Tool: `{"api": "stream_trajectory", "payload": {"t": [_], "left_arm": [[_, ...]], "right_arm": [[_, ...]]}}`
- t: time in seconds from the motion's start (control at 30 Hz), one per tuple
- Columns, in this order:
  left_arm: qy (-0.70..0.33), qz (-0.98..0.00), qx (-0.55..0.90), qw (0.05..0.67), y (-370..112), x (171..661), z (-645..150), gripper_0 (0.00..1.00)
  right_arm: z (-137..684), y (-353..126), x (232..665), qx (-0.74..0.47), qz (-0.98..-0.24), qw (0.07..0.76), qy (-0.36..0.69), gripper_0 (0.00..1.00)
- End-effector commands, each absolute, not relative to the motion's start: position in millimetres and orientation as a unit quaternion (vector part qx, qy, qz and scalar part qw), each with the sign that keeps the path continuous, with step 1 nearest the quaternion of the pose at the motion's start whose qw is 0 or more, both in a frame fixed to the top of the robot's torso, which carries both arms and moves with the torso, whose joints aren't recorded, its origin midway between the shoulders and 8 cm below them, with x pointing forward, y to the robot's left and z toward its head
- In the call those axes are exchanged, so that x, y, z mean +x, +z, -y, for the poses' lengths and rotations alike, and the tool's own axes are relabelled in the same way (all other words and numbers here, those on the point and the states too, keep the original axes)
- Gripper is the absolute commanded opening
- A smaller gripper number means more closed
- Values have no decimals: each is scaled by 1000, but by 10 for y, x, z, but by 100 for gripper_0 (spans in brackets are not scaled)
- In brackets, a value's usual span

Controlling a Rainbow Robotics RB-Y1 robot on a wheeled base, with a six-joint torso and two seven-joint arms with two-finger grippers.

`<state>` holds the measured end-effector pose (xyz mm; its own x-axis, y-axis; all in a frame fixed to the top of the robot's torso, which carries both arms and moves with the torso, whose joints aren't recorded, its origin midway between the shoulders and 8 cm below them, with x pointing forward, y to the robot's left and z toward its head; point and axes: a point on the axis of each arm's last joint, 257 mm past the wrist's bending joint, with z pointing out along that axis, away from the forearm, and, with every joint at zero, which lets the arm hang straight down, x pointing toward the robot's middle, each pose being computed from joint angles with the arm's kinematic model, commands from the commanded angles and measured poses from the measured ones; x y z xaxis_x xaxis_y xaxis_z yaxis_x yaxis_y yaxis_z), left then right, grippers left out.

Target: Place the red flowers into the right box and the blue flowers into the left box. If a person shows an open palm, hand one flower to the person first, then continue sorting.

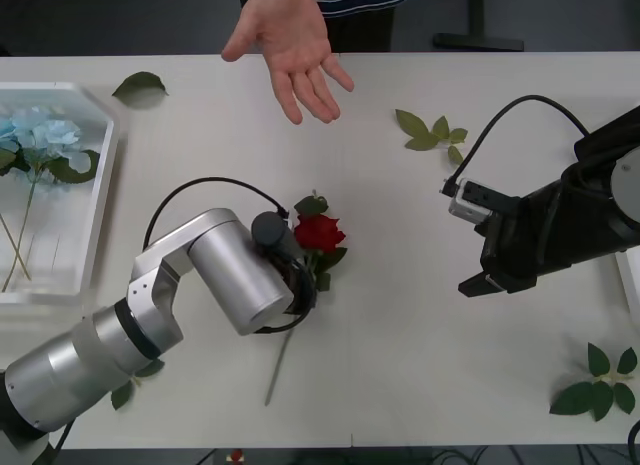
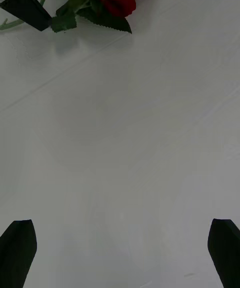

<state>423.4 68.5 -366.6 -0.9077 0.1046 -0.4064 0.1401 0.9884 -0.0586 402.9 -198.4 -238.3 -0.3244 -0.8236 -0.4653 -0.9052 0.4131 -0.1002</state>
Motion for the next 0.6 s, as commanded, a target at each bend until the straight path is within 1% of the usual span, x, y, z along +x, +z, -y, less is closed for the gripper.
{"api": "stream_trajectory", "payload": {"t": [0.03,0.13,0.17,0.2,0.23,0.33,0.37,0.43,0.47,0.6], "left_arm": [[-55,-970,68,228,-3471,4384,-450,100],[-53,-970,70,227,-3467,4388,-445,100],[-53,-970,73,228,-3463,4387,-432,98],[-52,-969,75,228,-3462,4386,-431,90],[-51,-969,77,228,-3461,4386,-427,70],[-48,-969,84,229,-3464,4378,-415,31],[-47,-969,85,229,-3459,4381,-416,22],[-46,-969,84,229,-3451,4387,-422,6],[-45,-969,85,229,-3450,4386,-421,0],[-42,-968,90,231,-3445,4395,-427,0]], "right_arm": [[1926,-2257,4072,-538,-802,246,87,100],[1926,-2257,4072,-538,-802,246,87,100],[1926,-2257,4072,-538,-802,246,87,100],[1926,-2257,4072,-538,-802,246,87,100],[1926,-2257,4072,-538,-802,246,87,100],[1926,-2257,4072,-538,-802,246,87,100],[1926,-2257,4072,-538,-802,246,87,100],[1926,-2257,4072,-538,-802,246,87,100],[1926,-2257,4072,-538,-802,246,87,100],[1926,-2257,4072,-538,-802,246,87,100]]}}
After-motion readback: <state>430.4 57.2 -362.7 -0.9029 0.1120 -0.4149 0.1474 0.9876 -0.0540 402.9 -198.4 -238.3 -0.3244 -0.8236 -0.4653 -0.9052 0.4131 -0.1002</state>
